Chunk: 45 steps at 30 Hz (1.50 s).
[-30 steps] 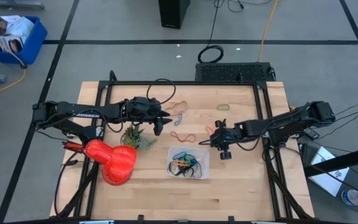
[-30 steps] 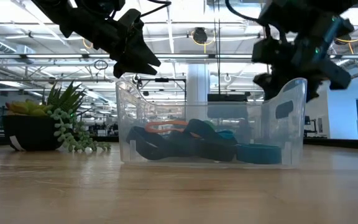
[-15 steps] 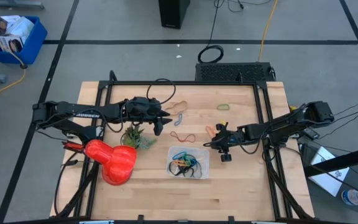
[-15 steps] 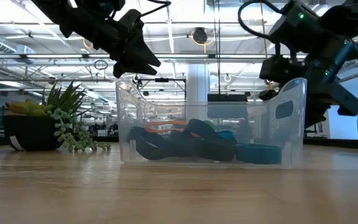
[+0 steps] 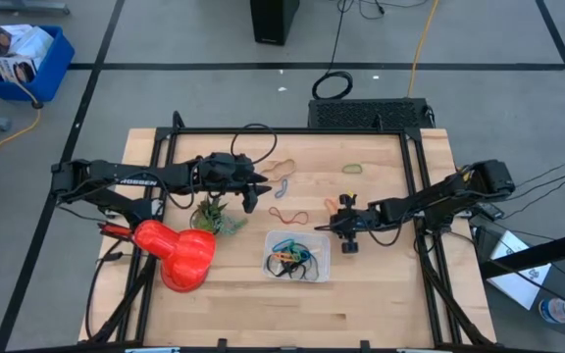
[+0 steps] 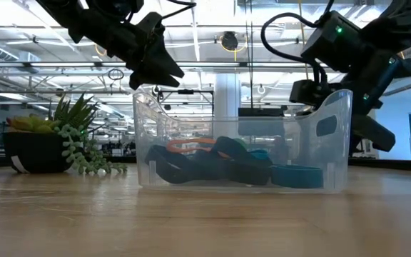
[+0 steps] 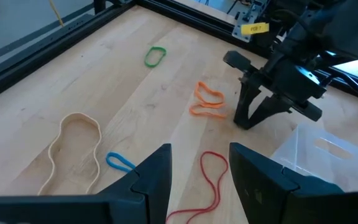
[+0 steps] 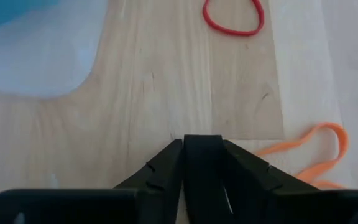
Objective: Pick and place rubber bands into bin
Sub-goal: Put the small black rubber band into the bin
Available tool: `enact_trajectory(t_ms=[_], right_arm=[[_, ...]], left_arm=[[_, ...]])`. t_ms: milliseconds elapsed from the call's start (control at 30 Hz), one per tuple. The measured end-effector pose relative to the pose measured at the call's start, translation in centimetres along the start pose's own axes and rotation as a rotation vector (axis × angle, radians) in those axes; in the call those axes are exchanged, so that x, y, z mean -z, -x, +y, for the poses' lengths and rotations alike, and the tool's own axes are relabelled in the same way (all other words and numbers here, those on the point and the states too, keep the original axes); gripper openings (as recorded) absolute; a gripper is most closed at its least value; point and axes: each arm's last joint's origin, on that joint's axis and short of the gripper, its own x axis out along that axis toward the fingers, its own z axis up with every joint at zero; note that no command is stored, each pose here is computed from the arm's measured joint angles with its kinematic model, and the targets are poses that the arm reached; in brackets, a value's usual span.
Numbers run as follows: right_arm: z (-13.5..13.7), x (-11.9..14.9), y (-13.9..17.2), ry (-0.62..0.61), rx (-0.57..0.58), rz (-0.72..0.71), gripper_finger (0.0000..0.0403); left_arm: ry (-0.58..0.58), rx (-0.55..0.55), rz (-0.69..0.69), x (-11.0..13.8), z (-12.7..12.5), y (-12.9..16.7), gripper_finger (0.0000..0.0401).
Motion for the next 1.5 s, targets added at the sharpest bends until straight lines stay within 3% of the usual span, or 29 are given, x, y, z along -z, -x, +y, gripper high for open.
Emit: enact_trajectory(t_ms=[333, 700, 1067, 1333, 1500], right_arm=[[0.0, 0.1, 0.0, -0.030, -0.007, 0.008, 0.0007], [-0.5, -0.4, 1.8, -0.142, 0.014, -0.066, 0.0002], [-2.1, -2.2, 7.8, -0.274, 0.092, -0.385, 0.0001], [-3.3, -3.9, 13.1, -0.374, 0.045, -0.785, 0.0000], [-3.6, -4.4, 15.5, -0.345, -0.041, -0.975, 0.0000]], left_arm=[[-0.010, -0.001, 0.002, 0.0, 0.0, 0.0, 0.0168], [-0.009, -0.001, 0.003, 0.0, 0.0, 0.0, 0.0168], [0.003, -0.001, 0.003, 0.0, 0.0, 0.0, 0.0168], [0.008, -0.001, 0.003, 0.0, 0.0, 0.0, 0.0168], [0.008, -0.001, 0.003, 0.0, 0.0, 0.0, 0.0168]])
